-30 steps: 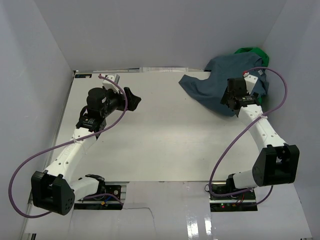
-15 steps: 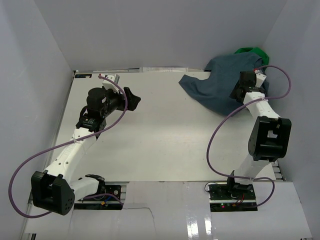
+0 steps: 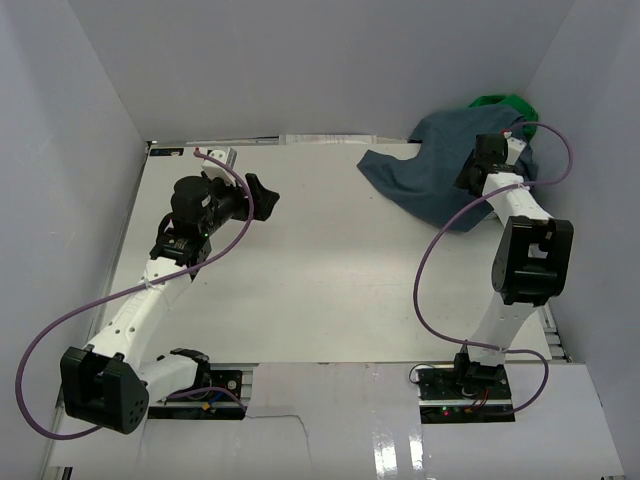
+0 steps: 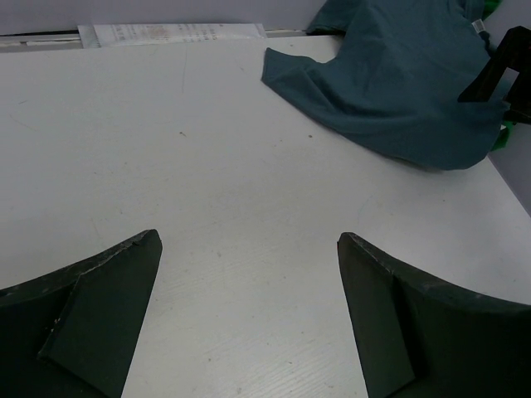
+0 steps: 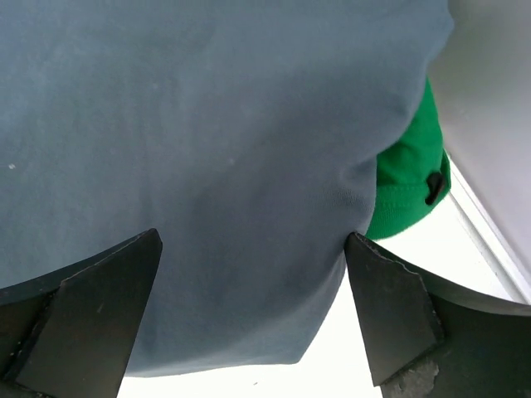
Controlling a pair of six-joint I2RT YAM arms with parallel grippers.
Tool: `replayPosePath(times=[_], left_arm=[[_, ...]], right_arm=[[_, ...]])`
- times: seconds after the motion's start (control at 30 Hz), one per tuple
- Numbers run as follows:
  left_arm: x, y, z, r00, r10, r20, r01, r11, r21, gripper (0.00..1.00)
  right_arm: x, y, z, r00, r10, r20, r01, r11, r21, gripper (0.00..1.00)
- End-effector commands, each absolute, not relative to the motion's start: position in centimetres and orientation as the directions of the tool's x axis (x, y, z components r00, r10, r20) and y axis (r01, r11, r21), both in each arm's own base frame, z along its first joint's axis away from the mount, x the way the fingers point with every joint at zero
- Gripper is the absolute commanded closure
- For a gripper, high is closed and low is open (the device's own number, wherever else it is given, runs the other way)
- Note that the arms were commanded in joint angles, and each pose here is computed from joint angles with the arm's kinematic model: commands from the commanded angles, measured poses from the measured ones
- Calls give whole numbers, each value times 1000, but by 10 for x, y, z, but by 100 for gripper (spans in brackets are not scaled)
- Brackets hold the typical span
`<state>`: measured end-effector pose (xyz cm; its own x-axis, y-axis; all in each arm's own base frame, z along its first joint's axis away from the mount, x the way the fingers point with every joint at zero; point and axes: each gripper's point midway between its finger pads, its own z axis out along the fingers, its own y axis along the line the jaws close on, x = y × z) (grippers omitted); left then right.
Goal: Fold and stack the t-shirts
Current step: Grab crumpled tshirt from bin with the right arm
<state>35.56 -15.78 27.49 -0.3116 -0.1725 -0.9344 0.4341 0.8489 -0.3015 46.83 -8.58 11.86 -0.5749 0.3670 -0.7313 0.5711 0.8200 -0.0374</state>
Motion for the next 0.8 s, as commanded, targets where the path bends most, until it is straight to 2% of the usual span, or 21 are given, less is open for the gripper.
replayPosePath(times=[0.0, 0.07, 0.17, 0.2, 0.23, 0.3, 0.37, 0.4, 0.43, 0.63, 0.7, 0.77], left_arm=[[350, -156, 282, -286, -170, -943, 441, 850, -287, 2], [350, -156, 280, -291, -169, -942, 441, 850, -289, 2], [350, -157, 280, -293, -169, -941, 443, 848, -291, 2], [350, -157, 280, -292, -169, -941, 444, 847, -291, 2], [350, -157, 279, -295, -169, -940, 444, 848, -291, 2], [351, -158, 280, -296, -168, -940, 446, 846, -292, 2], [350, -158, 279, -297, -168, -940, 446, 846, -292, 2], [351, -157, 279, -297, -168, -940, 444, 847, -292, 2], [351, -157, 278, -297, -167, -940, 443, 848, -291, 2], [351, -158, 277, -300, -166, -939, 442, 848, -291, 2], [352, -157, 277, -299, -166, -940, 440, 850, -291, 2], [352, -157, 276, -302, -166, -939, 438, 851, -291, 2]], right_arm=[[486, -93, 135, -536, 339, -773, 573, 818, -38, 2], [487, -94, 135, -539, 338, -772, 573, 819, -42, 0], [487, -94, 131, -545, 339, -767, 575, 817, -48, 14], [487, -95, 130, -547, 340, -765, 577, 815, -51, 20], [487, -95, 130, -549, 339, -764, 576, 815, -53, 32], [486, -95, 129, -552, 337, -763, 577, 815, -58, 40], [486, -96, 129, -556, 337, -760, 576, 815, -60, 58], [487, -96, 129, -557, 339, -759, 575, 816, -57, 83], [487, -96, 129, -558, 339, -757, 574, 817, -57, 90], [502, -83, 154, -538, 342, -771, 523, 852, 13, 92], [508, -72, 168, -538, 347, -768, 477, 876, 62, 92], [525, -46, 208, -513, 347, -785, 366, 916, 166, 92]])
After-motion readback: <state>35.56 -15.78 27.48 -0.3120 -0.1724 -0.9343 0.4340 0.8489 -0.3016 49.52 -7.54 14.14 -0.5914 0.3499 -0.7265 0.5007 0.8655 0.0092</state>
